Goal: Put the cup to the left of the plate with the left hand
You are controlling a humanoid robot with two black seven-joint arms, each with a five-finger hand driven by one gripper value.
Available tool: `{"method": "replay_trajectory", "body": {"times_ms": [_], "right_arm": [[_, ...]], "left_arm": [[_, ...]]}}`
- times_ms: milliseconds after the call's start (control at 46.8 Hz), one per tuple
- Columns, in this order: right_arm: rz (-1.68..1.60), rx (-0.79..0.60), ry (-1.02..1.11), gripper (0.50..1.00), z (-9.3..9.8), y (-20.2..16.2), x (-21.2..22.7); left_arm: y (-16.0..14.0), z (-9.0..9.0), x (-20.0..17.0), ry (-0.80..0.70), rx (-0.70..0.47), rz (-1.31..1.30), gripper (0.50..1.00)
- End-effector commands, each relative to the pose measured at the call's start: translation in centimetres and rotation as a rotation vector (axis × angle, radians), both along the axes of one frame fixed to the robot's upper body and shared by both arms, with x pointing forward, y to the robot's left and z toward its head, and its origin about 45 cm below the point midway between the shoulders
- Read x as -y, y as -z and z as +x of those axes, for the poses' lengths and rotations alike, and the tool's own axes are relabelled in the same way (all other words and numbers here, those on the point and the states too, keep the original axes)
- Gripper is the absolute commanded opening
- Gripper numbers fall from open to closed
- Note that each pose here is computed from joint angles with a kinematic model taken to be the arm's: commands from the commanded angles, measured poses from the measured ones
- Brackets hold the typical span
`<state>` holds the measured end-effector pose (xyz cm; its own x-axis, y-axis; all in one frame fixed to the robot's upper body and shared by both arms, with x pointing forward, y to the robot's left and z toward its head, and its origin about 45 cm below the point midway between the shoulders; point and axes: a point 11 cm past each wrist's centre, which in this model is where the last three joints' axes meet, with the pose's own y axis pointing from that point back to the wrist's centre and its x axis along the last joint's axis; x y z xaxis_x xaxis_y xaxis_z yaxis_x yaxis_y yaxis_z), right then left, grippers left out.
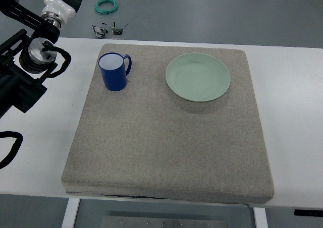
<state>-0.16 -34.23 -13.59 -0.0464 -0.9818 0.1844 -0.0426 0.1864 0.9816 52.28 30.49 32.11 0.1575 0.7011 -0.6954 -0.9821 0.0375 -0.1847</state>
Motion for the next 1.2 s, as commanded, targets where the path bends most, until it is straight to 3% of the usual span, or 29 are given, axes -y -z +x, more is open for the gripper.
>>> {"method": "replay_trajectory", "body": {"times_ms": [0,342,1176], "right_arm": [[0.000,0.000,0.000,0.934,0.0,0.0,0.0],[0.000,0.000,0.000,0.934,0.0,0.0,0.0],[0.000,0.001,0.000,0.934,0.0,0.0,0.0]], "left_arm": [[0.2,-0.1,-0.2,0.007,0.008,-0.025,0.994],[2.6,-0.2,0.3,-0.002,-0.039,-0.023,0.994],[2.9,0.0,2.6,0.039,-0.043,-0.027,0.994]]}}
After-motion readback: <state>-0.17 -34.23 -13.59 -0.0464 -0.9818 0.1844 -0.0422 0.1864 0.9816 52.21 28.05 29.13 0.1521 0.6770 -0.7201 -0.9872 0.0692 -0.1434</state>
